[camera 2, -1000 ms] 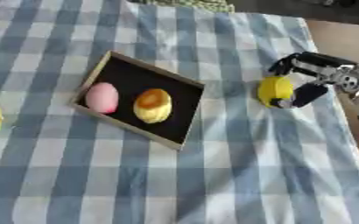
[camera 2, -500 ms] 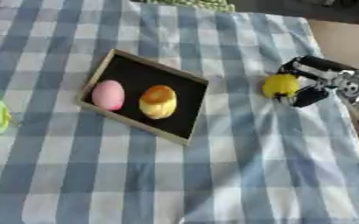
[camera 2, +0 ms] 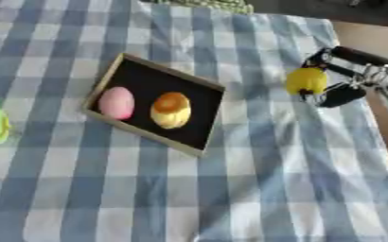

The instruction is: Pick up objects on the table and place them in the box.

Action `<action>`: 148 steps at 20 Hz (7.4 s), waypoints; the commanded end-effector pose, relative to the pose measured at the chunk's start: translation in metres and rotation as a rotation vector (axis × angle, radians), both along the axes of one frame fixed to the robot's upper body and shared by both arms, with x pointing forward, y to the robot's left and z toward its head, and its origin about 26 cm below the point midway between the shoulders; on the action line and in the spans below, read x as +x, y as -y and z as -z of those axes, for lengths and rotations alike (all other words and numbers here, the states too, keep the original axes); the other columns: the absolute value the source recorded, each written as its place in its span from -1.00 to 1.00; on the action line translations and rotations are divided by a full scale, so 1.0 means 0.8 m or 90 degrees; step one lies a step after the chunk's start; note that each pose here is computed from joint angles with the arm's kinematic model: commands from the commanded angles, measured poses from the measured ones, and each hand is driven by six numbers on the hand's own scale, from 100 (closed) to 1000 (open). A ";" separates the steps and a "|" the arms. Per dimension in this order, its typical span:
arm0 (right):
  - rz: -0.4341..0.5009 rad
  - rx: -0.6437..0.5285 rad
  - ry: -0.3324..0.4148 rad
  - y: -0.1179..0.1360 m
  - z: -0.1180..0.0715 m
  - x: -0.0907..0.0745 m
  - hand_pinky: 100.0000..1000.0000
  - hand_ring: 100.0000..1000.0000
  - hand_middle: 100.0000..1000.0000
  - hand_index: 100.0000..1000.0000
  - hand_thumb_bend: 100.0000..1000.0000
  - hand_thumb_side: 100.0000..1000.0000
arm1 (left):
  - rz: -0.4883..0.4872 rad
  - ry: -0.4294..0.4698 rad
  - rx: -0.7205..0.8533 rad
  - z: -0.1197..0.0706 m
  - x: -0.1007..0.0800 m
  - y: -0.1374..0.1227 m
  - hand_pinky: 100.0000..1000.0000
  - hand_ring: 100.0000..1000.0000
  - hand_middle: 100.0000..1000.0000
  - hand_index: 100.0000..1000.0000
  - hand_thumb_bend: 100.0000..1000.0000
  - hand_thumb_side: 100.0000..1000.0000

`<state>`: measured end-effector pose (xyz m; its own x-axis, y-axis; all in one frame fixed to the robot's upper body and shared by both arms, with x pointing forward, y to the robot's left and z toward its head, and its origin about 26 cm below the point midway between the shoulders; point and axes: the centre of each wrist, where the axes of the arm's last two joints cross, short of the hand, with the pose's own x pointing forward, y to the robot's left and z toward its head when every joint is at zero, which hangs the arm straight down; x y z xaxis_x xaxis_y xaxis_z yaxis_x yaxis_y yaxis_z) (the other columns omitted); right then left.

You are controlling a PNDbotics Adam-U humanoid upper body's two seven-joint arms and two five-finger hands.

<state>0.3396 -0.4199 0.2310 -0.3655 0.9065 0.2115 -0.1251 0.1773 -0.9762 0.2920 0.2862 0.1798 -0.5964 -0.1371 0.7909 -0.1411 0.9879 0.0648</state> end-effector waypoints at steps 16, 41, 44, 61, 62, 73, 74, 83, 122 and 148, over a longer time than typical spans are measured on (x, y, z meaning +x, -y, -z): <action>-0.312 -0.097 0.141 -0.193 -0.121 -0.016 0.48 0.13 -0.09 0.24 -0.92 -1.00 | 0.030 0.027 0.035 -0.016 0.000 0.002 0.88 0.46 0.36 0.56 -1.00 0.09; -0.384 -0.186 0.041 -0.329 -0.058 0.111 0.49 0.20 -0.02 0.30 -0.74 -1.00 | 0.035 0.051 0.035 -0.022 0.002 0.003 0.88 0.46 0.36 0.56 -1.00 0.06; -0.371 -0.200 0.023 -0.330 -0.040 0.119 0.49 0.24 0.00 0.32 -0.75 -1.00 | 0.035 0.049 0.033 -0.021 0.002 0.003 0.88 0.46 0.36 0.56 -1.00 0.06; -0.330 -0.180 0.131 -0.297 -0.067 0.107 0.64 0.58 0.63 0.71 -0.38 -0.61 | 0.029 0.039 0.031 -0.017 0.001 0.002 0.87 0.46 0.36 0.56 -1.00 0.07; -0.327 -0.170 0.151 -0.293 -0.077 0.102 0.64 0.57 0.62 0.71 -0.37 -0.63 | 0.028 0.039 0.031 -0.017 0.001 0.001 0.87 0.46 0.36 0.56 -1.00 0.07; -0.280 -0.055 0.293 -0.218 -0.165 0.007 0.64 0.48 0.46 0.65 -0.66 -1.00 | 0.010 0.064 0.071 -0.030 0.001 -0.009 0.86 0.47 0.37 0.56 -1.00 -0.03; -0.273 -0.050 0.302 -0.209 -0.169 -0.003 0.63 0.47 0.44 0.64 -0.67 -1.00 | 0.007 0.073 0.086 -0.035 0.001 -0.012 0.86 0.47 0.37 0.56 -1.00 -0.07; -0.198 -0.029 0.360 -0.156 -0.177 -0.067 0.62 0.43 0.39 0.60 -0.75 -1.00 | -0.072 0.145 0.396 -0.102 -0.002 -0.041 0.80 0.53 0.44 0.63 -0.74 -0.64; -0.005 0.053 0.428 -0.095 -0.151 -0.062 0.61 0.34 0.29 0.54 -0.82 -1.00 | -0.013 -0.299 1.091 -0.105 0.045 -0.083 0.90 0.77 0.67 0.85 0.70 -0.90; 0.018 0.096 0.380 -0.081 -0.125 -0.045 0.60 0.29 0.24 0.52 -0.97 -1.00 | -0.016 -0.289 1.031 -0.089 0.092 -0.052 0.81 0.69 0.56 0.83 0.38 -0.69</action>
